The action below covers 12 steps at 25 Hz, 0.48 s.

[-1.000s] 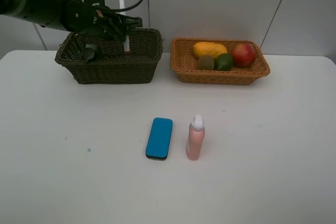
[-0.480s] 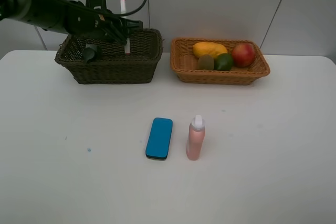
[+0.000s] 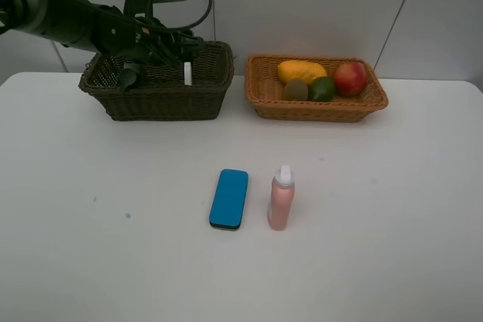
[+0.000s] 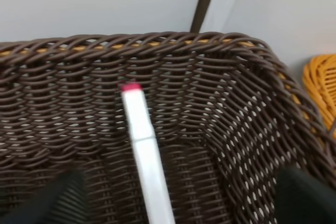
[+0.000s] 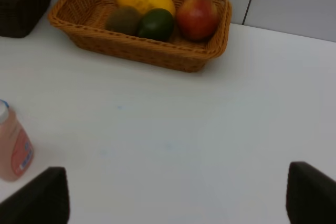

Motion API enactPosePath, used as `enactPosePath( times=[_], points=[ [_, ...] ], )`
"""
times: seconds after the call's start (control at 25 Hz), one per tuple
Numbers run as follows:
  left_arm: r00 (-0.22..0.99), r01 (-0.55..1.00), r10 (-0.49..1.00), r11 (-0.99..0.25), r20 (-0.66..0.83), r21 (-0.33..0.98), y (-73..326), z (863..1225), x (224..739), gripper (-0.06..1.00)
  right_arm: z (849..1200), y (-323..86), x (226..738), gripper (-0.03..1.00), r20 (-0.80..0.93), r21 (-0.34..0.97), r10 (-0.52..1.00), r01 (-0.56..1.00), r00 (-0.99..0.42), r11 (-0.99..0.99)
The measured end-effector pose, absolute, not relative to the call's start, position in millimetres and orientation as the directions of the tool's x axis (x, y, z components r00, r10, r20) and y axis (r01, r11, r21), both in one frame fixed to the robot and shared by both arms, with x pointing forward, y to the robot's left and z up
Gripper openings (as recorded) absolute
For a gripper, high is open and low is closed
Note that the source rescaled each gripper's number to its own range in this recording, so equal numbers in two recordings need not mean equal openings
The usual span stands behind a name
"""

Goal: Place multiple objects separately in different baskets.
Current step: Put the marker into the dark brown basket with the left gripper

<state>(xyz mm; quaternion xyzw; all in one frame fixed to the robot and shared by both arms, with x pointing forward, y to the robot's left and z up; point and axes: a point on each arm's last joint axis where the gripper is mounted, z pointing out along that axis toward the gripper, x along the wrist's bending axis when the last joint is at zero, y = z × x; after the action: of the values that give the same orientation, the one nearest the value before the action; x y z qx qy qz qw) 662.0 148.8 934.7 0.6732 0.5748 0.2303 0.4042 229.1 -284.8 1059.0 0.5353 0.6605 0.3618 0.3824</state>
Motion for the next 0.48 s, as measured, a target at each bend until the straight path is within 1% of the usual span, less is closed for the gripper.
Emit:
enactPosePath(
  times=[0.16, 0.48],
  points=[
    [0.233, 0.588, 0.960, -0.012, -0.155, 0.809, 148.8, 934.7, 662.0, 1.00, 1059.0, -284.8, 229.1, 1.00, -0.118, 0.887, 0.984, 0.430, -0.134, 0.165],
    [0.234, 0.584, 0.960, -0.012, -0.154, 0.812, 148.8, 935.0, 662.3, 1.00, 1059.0, -284.8, 229.1, 1.00, -0.118, 0.887, 0.984, 0.430, -0.134, 0.165]
  ],
)
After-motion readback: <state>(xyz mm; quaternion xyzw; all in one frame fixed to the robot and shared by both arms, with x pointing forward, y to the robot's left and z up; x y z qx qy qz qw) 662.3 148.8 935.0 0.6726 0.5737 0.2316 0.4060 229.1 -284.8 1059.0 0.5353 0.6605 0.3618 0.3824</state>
